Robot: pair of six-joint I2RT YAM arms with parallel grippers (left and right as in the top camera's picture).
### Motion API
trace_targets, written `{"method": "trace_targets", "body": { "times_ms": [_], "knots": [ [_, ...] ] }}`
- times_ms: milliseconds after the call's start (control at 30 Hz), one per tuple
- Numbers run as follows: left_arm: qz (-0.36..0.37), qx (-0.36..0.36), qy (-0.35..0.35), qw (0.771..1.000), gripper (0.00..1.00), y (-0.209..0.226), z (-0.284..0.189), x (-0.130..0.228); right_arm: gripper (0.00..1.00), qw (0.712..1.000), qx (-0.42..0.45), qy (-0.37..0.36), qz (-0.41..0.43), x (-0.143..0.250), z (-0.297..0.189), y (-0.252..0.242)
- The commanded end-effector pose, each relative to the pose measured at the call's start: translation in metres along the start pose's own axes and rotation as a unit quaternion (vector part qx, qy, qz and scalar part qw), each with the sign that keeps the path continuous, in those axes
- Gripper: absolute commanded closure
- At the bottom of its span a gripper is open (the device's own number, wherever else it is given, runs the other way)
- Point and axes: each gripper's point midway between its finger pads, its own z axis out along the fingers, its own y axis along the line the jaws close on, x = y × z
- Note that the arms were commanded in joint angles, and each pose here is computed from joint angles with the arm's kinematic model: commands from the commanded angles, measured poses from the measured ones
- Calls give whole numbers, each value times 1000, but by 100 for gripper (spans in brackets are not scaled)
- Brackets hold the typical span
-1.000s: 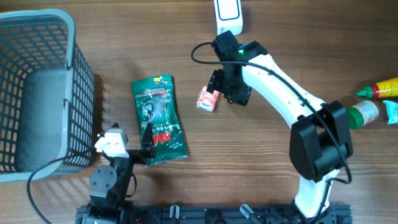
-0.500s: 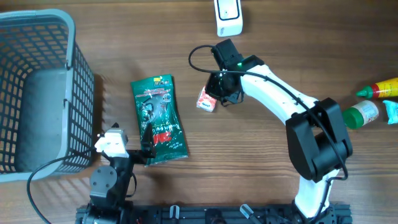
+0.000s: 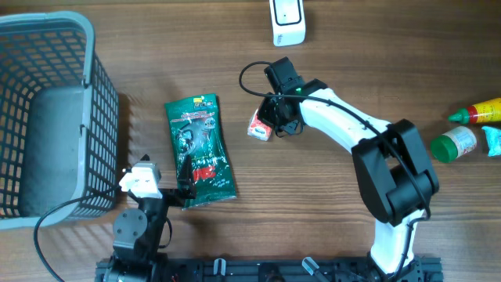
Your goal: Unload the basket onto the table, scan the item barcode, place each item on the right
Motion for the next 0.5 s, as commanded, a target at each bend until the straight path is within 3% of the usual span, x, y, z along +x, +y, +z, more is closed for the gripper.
{"method": "trace_targets", "body": {
  "times_ms": [0, 167, 367, 400, 467],
  "knots": [
    [9, 2, 0, 1000, 0, 0, 0, 1, 88, 999, 42, 13, 15, 7, 28, -24],
    [9, 2, 0, 1000, 0, 0, 0, 1, 87, 999, 30, 20, -9, 8, 26, -18],
    [9, 2, 0, 1000, 0, 0, 0, 1, 82, 995, -34, -3, -93, -3, -38, 23],
    [9, 2, 0, 1000, 0, 0, 0, 1, 76, 993, -43, -14, -106, -5, -48, 28],
    [9, 2, 0, 1000, 0, 0, 0, 1, 52, 987, -54, -46, -143, -13, -66, 37]
  ]
}}
